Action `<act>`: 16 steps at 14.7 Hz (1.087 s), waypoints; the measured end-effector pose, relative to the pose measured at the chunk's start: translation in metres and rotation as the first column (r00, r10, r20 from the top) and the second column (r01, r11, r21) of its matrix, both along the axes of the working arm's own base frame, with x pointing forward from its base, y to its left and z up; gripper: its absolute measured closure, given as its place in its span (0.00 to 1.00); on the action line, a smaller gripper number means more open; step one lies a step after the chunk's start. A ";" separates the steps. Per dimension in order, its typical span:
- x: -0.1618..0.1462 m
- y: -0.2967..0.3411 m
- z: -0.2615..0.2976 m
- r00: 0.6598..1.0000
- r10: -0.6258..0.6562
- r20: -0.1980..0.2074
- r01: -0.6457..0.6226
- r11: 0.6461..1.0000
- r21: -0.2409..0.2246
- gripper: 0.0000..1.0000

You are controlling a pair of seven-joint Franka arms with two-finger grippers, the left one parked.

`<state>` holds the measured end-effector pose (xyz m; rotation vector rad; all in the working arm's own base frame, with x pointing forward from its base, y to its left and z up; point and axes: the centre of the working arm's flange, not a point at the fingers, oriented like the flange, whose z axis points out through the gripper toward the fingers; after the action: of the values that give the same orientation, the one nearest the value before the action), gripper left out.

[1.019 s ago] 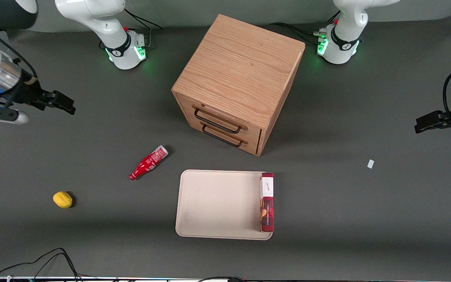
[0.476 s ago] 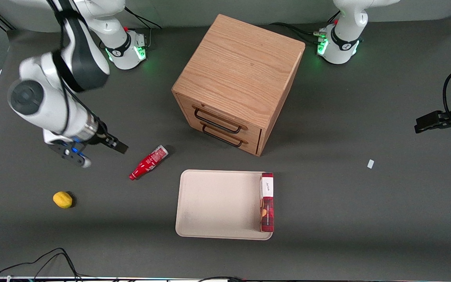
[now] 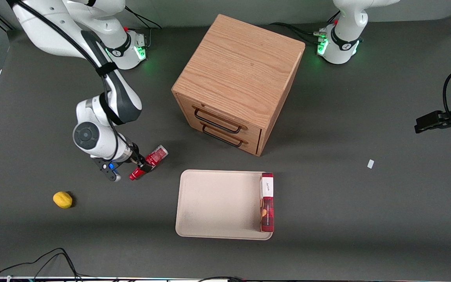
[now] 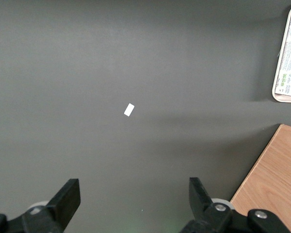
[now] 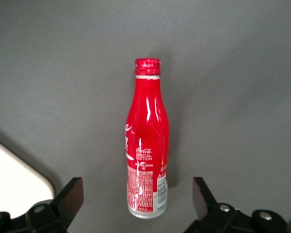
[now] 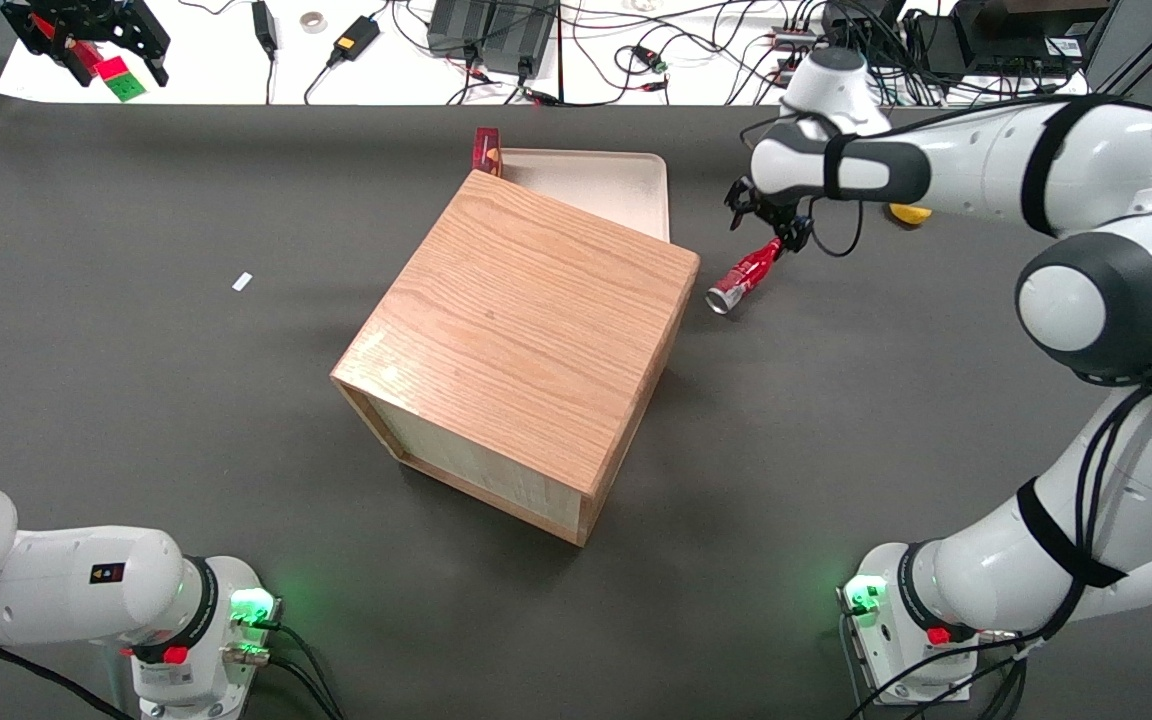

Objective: Place coke bottle on tray
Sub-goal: 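Lower the open right gripper around the bottle's body, then close the right gripper on the bottle and lift it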

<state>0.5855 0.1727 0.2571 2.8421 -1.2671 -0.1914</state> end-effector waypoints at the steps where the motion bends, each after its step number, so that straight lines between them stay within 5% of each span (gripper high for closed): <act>1: -0.003 0.000 -0.010 1.000 -0.003 -0.003 0.003 1.000 -0.007 0.00; 10: -0.019 -0.002 -0.068 1.000 -0.006 0.021 0.006 1.000 0.002 0.02; 14: -0.019 -0.004 -0.071 0.999 0.015 0.034 -0.014 1.000 -0.014 0.36; 16: -0.018 -0.005 -0.070 0.999 0.014 0.035 -0.014 1.000 -0.015 0.42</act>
<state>0.5675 0.1677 0.1867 2.8532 -1.2489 -0.1311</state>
